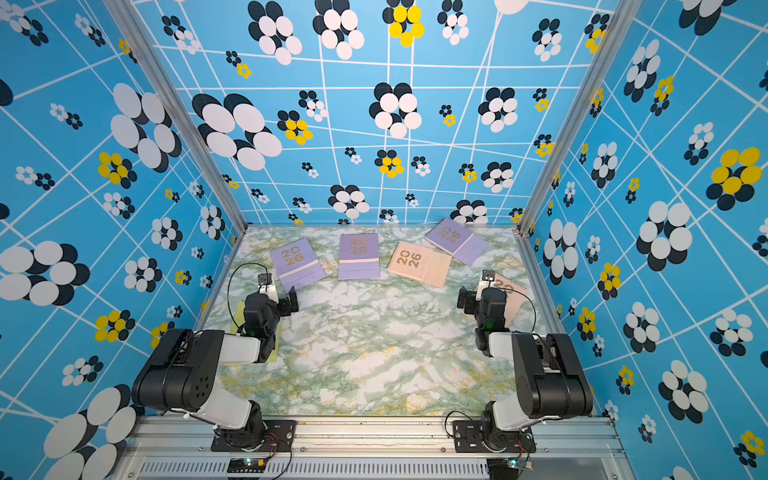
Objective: Stack the calendars
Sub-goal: Move the calendar to the center of the board.
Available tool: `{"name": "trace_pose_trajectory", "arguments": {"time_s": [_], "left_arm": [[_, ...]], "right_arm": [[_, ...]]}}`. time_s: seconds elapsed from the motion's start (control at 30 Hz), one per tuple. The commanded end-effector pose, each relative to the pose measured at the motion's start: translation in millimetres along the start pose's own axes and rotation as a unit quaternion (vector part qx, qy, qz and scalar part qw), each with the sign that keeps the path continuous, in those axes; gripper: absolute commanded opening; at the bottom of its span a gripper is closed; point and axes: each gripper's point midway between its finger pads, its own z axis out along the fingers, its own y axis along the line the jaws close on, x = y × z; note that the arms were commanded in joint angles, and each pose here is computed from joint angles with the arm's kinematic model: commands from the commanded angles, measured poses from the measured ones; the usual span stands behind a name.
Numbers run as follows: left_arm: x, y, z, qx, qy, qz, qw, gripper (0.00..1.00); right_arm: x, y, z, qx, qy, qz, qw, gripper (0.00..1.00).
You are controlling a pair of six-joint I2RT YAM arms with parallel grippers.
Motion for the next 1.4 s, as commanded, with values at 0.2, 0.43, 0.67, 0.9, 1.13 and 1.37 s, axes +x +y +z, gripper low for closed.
{"name": "trace_pose_trajectory", "arguments": {"time_s": [0.2,0.43,0.67,0.9,1.13,1.37], "left_arm": [[-6.5,-0.1,1.4,0.008,-0.01,-0.011,1.0,1.0],[-5.9,-0.3,1.5,0.009,-0.008,-0.011,1.0,1.0],[-5.7,-19.2,3.4,0.085,0.002,-0.006,0.996,0.99],[-14.8,-17.2,-1.7,0.079,-0.008,-0.005,0.997,1.0],[-98.5,-13.5,-44.2,0.1,0.053,-0.138,0.984,1.0],[-130.7,-11.8,-51.2,0.133,0.031,-0.253,0.958,1.0]], "right_arm": [[-2.5,-0.8,0.7,0.005,-0.004,-0.003,1.0,0.99],[-3.0,-1.1,0.4,0.004,-0.005,-0.002,1.0,0.99],[-2.2,-1.3,0.5,0.005,-0.004,-0.003,1.0,0.99],[-33.9,-3.0,-2.4,0.02,-0.019,-0.006,1.0,0.97],[-143.2,22.6,0.1,-0.056,0.089,0.143,0.984,0.99],[-146.8,55.9,55.3,-0.073,0.192,0.095,0.974,0.94]]}}
